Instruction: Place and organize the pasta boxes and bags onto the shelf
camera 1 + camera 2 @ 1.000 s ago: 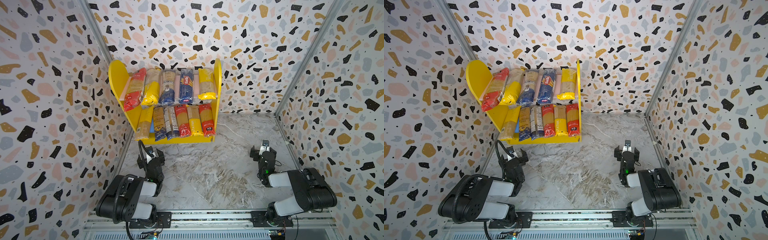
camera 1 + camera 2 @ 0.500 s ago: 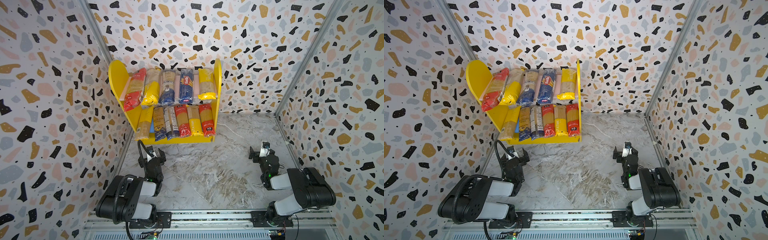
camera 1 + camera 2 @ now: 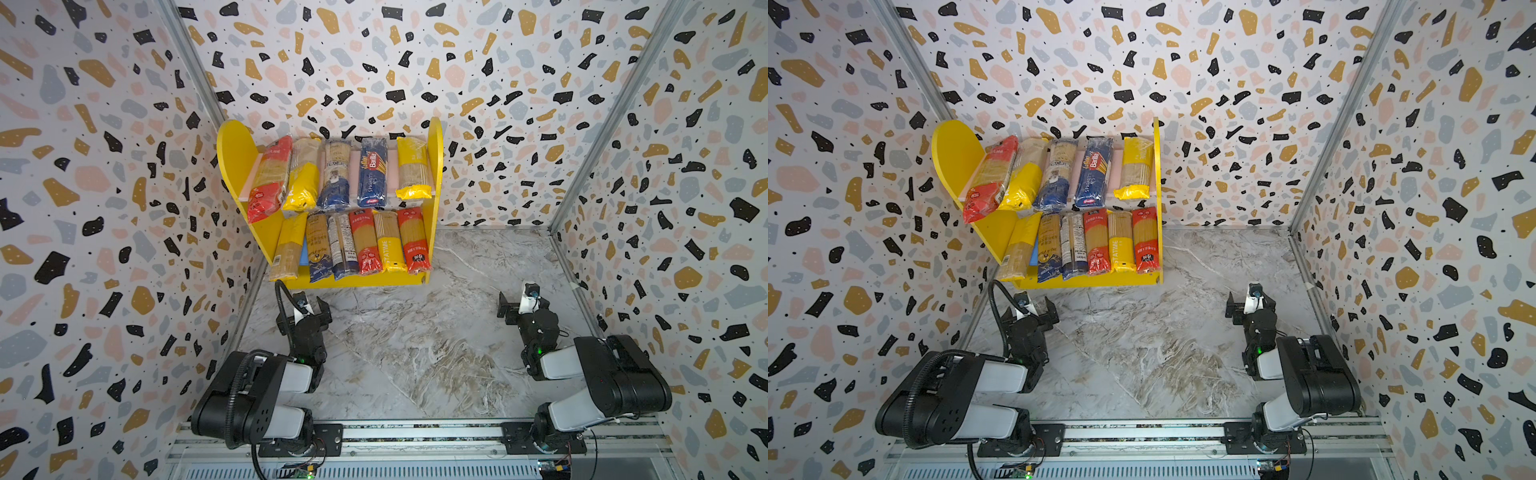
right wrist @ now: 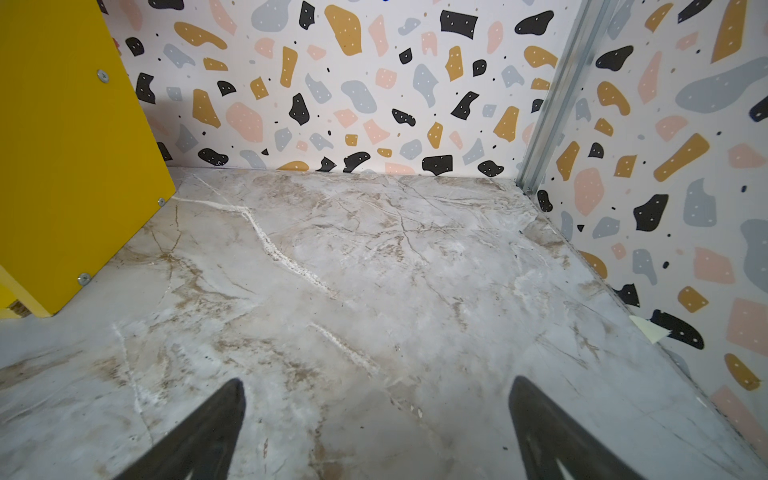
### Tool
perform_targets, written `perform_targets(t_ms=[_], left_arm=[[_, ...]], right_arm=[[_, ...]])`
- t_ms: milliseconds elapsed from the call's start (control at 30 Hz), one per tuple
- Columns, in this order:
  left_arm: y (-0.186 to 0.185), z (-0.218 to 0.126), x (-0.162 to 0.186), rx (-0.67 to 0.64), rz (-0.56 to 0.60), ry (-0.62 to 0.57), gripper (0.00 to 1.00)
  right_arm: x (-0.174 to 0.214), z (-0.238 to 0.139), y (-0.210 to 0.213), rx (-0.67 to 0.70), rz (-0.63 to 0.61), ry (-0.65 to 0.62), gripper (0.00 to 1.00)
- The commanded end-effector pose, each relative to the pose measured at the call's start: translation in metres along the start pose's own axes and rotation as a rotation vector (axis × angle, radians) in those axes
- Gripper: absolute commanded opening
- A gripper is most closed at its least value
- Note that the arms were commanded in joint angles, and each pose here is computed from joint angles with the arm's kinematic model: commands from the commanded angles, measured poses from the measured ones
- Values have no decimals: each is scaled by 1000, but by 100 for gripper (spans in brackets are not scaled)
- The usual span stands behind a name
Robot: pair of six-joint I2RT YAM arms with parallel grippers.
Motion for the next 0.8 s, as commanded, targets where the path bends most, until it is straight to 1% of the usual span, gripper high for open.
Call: perform_targets(t_ms=[0,33,67,100,767], left_arm=[[-3,2,-14,15,-52,-63,100],[-6,2,-13,48,-38,-55,100],[-13,3,-12,113,3,-37,99],[-15,3,-12,138,9,-34,99],[-14,3,-13,143,6,-34,100]], right_arm=[[-6,-2,-2,6,-9,-36,99],[-6,-2,-2,6,-9,-35,99],[-6,-2,-2,7,-9,-36,99],[-6,-2,-2,7,-8,-35,99],[-6,-2,-2,7,-9,-36,99]])
Point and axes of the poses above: each gripper's point midway between its finger pads, its own z axis out along the fingers, its own y axis along the line the jaws close on, x = y × z, the point moved 9 cm from there along -z, back along the fingers, and after that the axes turned 13 degrees about -z, right-handed, at the moved point
